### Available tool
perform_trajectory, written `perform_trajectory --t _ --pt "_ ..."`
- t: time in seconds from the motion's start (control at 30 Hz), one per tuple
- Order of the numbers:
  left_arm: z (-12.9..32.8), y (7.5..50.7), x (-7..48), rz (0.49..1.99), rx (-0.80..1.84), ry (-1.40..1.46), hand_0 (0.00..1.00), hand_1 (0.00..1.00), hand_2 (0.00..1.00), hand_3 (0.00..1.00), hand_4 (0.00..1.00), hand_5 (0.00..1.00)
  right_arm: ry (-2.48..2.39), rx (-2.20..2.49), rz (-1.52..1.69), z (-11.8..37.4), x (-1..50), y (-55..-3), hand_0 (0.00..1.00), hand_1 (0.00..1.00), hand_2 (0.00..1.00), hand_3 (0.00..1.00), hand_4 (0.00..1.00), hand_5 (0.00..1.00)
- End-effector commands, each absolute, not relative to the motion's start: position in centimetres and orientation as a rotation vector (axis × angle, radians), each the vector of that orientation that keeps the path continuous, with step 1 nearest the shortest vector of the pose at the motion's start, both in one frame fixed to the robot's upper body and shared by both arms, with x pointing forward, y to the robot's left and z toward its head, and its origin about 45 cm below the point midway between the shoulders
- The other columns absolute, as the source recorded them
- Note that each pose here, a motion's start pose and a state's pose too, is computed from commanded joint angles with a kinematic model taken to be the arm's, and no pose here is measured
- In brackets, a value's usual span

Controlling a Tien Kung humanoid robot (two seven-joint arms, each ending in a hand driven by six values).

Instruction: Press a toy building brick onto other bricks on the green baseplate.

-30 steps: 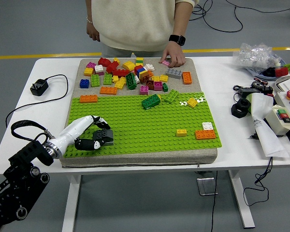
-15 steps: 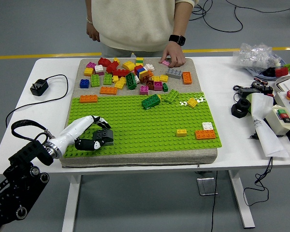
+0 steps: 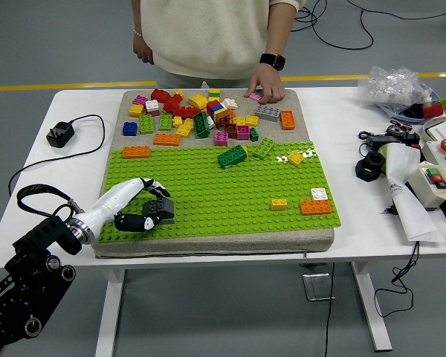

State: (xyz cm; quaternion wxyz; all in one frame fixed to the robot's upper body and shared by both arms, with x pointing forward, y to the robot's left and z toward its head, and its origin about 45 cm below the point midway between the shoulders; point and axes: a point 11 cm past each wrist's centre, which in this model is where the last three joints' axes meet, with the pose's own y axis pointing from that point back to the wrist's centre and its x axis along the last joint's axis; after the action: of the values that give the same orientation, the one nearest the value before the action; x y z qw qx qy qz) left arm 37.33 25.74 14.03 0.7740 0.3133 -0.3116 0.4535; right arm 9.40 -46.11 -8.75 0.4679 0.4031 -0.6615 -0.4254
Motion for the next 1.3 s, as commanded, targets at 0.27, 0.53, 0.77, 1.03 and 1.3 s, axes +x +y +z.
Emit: perform_trajectory --t 0.27,0.53,0.77,1.03,1.3 --pt "13.91 25.74 37.27 0.977 0.682 -0.672 0.875 0.736 0.581 0.673 0.700 0.002 -1.620 0.988 -1.044 -8.79 9.32 -46.06 0.785 0.710 0.756 0.766 0.998 0.692" --pt "13.85 25.73 37.22 0.974 0.683 -0.669 0.889 0.742 0.600 0.690 0.722 0.002 -1.619 0.987 -1.044 -8.82 9.24 -46.03 0.785 0.711 0.756 0.766 0.998 0.692" --pt "13.79 25.76 37.23 0.975 0.684 -0.667 0.891 0.743 0.608 0.697 0.738 0.002 -1.619 0.987 -1.044 -8.83 9.24 -46.01 0.785 0.709 0.756 0.766 0.998 0.690" --pt "13.85 25.78 37.29 0.976 0.682 -0.667 0.897 0.744 0.606 0.709 0.751 0.002 -1.620 0.988 -1.045 -8.83 9.27 -45.99 0.786 0.709 0.755 0.765 0.998 0.692" --pt "13.97 25.81 37.37 0.979 0.680 -0.668 0.905 0.749 0.620 0.723 0.768 0.002 -1.621 0.989 -1.046 -8.83 9.30 -45.98 0.786 0.709 0.754 0.764 0.998 0.691"
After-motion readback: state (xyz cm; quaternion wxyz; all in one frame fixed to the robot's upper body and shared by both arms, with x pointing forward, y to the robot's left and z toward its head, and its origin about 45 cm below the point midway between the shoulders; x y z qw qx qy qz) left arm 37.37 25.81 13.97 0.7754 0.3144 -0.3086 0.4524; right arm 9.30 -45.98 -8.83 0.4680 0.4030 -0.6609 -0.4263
